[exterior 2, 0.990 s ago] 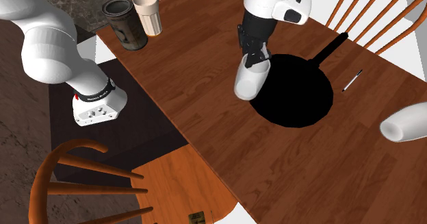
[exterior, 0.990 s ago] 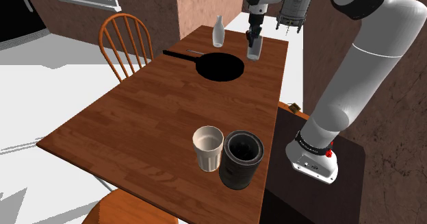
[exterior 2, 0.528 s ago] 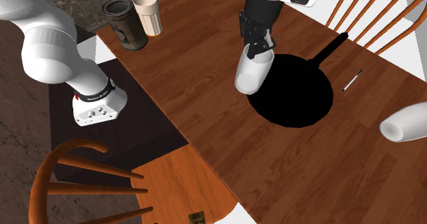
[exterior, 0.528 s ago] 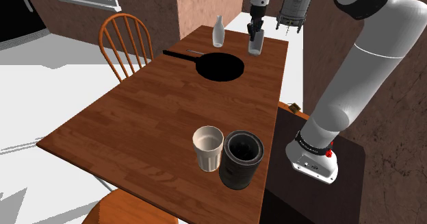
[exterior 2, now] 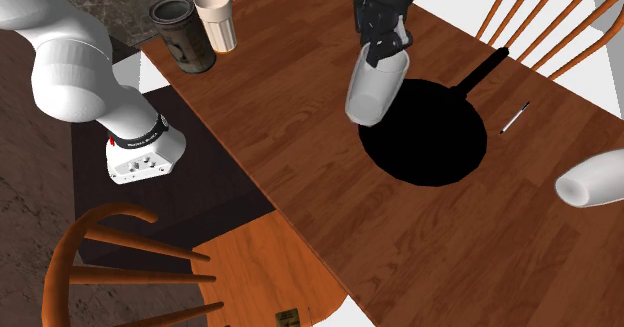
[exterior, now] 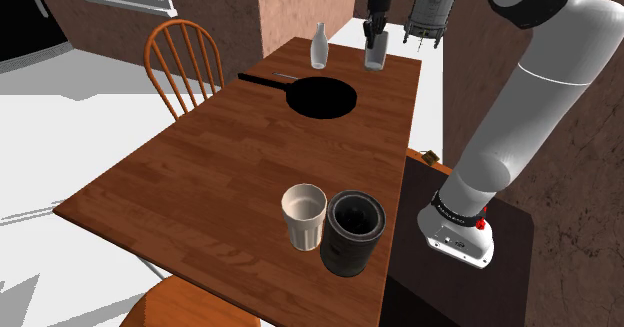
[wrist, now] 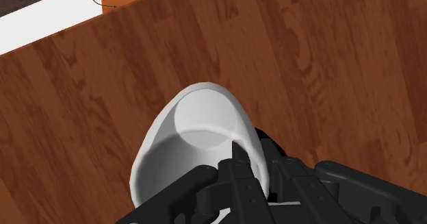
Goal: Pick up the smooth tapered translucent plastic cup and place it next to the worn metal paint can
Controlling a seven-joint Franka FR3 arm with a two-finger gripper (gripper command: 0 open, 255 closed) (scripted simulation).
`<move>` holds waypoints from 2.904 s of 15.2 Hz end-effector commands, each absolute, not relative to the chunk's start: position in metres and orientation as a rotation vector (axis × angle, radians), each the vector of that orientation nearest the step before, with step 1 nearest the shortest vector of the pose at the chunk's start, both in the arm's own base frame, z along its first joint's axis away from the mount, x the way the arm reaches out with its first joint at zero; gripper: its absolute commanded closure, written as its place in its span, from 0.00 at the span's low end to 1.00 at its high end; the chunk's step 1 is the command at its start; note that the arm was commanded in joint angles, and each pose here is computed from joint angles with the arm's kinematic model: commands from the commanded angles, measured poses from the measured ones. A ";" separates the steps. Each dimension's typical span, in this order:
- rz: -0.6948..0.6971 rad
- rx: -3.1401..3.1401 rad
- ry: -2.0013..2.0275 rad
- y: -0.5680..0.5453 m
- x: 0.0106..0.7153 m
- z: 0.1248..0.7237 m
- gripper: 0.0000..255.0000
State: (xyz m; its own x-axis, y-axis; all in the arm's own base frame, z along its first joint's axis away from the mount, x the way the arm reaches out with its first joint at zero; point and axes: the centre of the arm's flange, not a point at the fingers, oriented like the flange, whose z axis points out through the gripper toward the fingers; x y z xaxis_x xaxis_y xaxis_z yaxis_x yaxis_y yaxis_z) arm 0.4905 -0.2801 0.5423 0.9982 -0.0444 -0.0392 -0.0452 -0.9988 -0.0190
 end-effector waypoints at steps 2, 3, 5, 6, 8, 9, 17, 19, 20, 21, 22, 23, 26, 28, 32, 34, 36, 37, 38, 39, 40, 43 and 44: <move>0.060 -3.121 0.070 -0.281 0.490 0.559 1.00; 0.060 -3.121 0.070 -0.281 0.490 0.565 1.00; 0.060 -3.121 0.070 -0.269 0.483 0.566 1.00; 0.060 -3.121 0.070 -0.257 0.477 0.566 1.00; 0.060 -3.121 0.070 -0.234 0.465 0.566 1.00; 0.060 -3.121 0.070 -0.223 0.458 0.566 1.00; 0.060 -3.121 0.070 -0.130 0.408 0.566 1.00; 0.060 -3.121 0.070 -0.106 0.396 0.566 1.00; 0.060 -3.121 0.070 -0.095 0.389 0.566 1.00; 0.060 -3.121 0.070 -0.083 0.383 0.566 1.00; 0.060 -3.121 0.070 -0.072 0.377 0.566 1.00; 0.060 -3.121 0.070 -0.060 0.371 0.566 1.00; 0.060 -3.121 0.070 -0.025 0.352 0.566 1.00; 0.060 -3.121 0.070 -0.002 0.339 0.566 1.00; 0.060 -3.121 0.070 0.045 0.314 0.567 1.00; 0.060 -3.121 0.070 0.068 0.302 0.567 1.00; 0.060 -3.121 0.070 0.091 0.289 0.567 1.00; 0.060 -3.121 0.070 0.103 0.283 0.567 1.00; 0.060 -3.121 0.070 0.114 0.277 0.567 1.00; 0.060 -3.121 0.070 0.126 0.270 0.567 1.00; 0.060 -3.121 0.070 0.138 0.264 0.567 1.00; 0.060 -3.121 0.070 0.172 0.245 0.567 1.00; 0.060 -3.121 0.070 0.184 0.239 0.567 1.00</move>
